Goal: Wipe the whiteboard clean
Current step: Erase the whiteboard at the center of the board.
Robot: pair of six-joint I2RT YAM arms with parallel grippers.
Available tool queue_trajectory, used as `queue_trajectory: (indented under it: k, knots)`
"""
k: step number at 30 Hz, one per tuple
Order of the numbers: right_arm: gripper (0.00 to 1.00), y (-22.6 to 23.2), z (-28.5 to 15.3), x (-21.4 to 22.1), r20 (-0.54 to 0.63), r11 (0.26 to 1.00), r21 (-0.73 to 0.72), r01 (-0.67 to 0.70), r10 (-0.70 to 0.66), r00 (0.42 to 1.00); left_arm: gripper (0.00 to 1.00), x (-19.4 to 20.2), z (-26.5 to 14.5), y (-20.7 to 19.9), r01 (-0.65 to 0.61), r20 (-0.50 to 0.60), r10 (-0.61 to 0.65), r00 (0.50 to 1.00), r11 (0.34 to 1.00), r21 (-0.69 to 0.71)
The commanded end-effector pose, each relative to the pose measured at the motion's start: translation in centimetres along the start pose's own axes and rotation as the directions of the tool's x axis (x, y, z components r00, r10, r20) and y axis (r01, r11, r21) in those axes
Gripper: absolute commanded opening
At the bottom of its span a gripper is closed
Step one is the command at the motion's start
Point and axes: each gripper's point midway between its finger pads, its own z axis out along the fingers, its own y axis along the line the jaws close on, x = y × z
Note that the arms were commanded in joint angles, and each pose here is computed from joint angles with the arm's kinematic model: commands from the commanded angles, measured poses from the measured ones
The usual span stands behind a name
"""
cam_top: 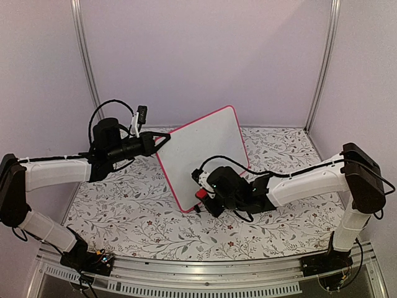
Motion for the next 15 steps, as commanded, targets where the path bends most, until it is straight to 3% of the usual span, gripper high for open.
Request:
queue_trajectory:
  k: [1, 6, 15]
  knots:
    - [0.26, -0.3, 0.8, -0.9, 0.027, 0.999, 0.049, -0.005, 0.004, 1.000, 0.00, -1.6, 0.1, -1.9, -0.025, 0.037, 0.023, 0.999, 0.998, 0.056]
    - [0.26, -0.8, 1.6, -2.0, 0.039, 0.994, 0.105, -0.012, 0.008, 0.999, 0.00, -1.6, 0.1, -1.9, -0.023, 0.036, 0.021, 0.999, 0.998, 0.057]
    - [0.26, -0.4, 3.4, -0.2, -0.006, 0.995, 0.103, 0.009, -0.008, 1.000, 0.00, -1.7, 0.1, -2.0, -0.024, 0.038, 0.022, 0.999, 0.998, 0.060]
